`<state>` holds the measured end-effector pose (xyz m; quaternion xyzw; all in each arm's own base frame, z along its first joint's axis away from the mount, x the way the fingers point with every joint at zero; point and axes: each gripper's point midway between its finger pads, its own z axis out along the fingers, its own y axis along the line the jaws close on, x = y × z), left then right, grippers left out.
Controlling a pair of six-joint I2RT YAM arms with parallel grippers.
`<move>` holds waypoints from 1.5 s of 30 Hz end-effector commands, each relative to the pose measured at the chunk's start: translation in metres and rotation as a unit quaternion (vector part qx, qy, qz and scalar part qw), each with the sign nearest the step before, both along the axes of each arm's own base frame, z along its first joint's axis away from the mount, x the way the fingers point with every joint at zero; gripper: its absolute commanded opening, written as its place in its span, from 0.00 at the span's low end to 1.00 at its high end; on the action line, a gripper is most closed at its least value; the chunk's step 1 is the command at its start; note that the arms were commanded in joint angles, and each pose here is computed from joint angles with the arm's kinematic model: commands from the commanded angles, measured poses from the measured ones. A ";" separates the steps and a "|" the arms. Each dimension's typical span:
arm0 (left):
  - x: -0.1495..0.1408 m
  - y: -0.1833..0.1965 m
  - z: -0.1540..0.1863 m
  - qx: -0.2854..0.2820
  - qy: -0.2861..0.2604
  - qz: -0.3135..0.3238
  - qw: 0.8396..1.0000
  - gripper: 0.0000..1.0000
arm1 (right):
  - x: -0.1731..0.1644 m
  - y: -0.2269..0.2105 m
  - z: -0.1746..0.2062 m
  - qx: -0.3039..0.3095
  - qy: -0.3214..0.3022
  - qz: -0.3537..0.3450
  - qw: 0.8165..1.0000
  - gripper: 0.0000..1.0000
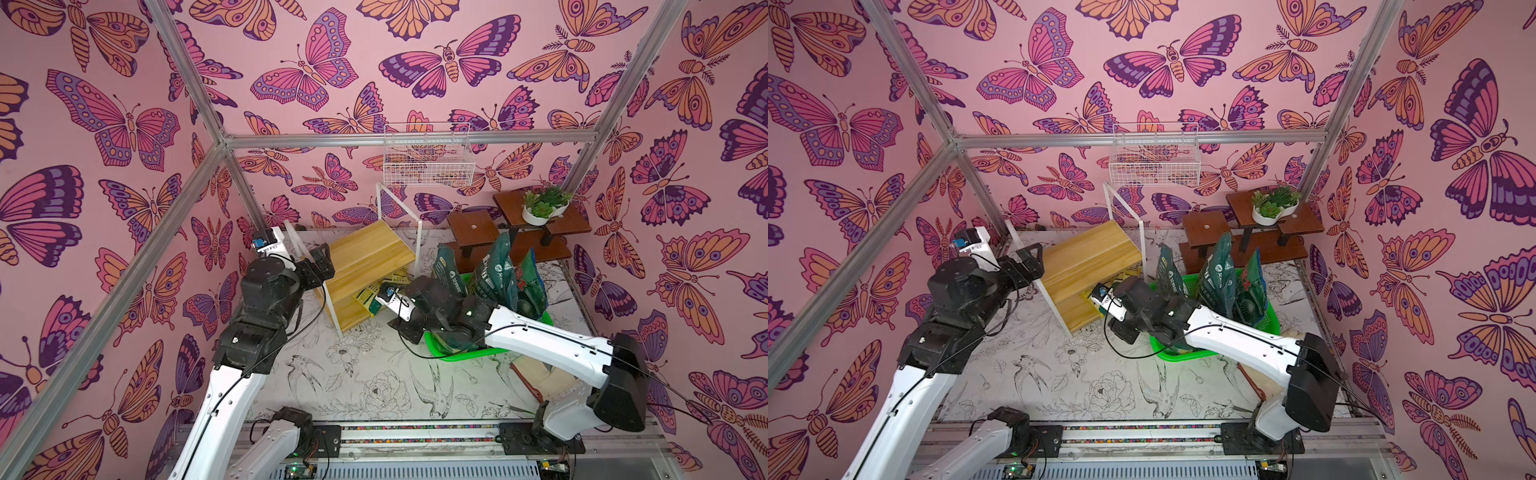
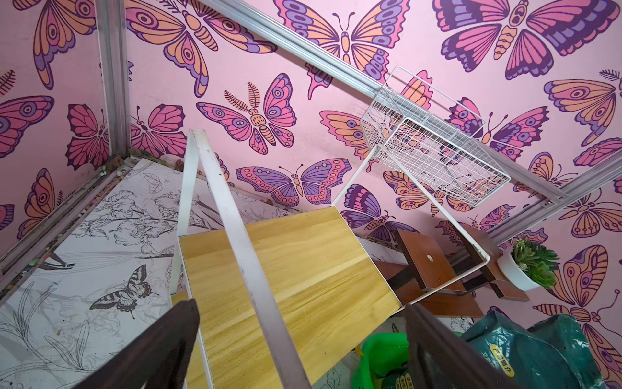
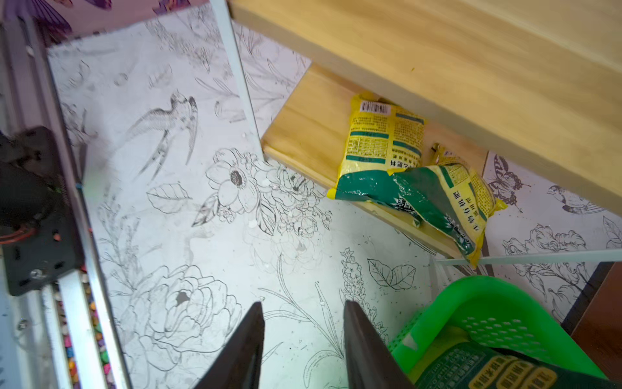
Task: Take down the fertilizer bag from the shelf
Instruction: Pick up the fertilizer bag from the shelf.
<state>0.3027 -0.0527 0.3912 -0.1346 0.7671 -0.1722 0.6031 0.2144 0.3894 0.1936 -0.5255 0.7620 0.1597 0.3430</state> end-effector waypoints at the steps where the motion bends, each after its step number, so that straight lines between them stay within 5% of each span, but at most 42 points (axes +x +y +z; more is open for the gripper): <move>1: -0.004 0.000 -0.005 -0.005 0.004 -0.003 1.000 1.00 | 0.018 0.011 -0.020 -0.044 -0.037 0.000 0.998 0.40; 9: -0.007 0.000 -0.007 -0.004 0.007 -0.007 1.000 1.00 | 0.060 0.016 -0.065 -0.174 -0.126 0.010 0.977 0.40; 25: -0.002 -0.003 -0.011 -0.008 0.018 -0.011 1.000 1.00 | 0.117 0.011 -0.071 -0.325 -0.284 0.021 0.902 0.42; 45: 0.004 -0.005 -0.007 -0.020 0.021 -0.010 1.000 1.00 | 0.161 0.009 -0.088 -0.359 -0.296 0.012 0.885 0.50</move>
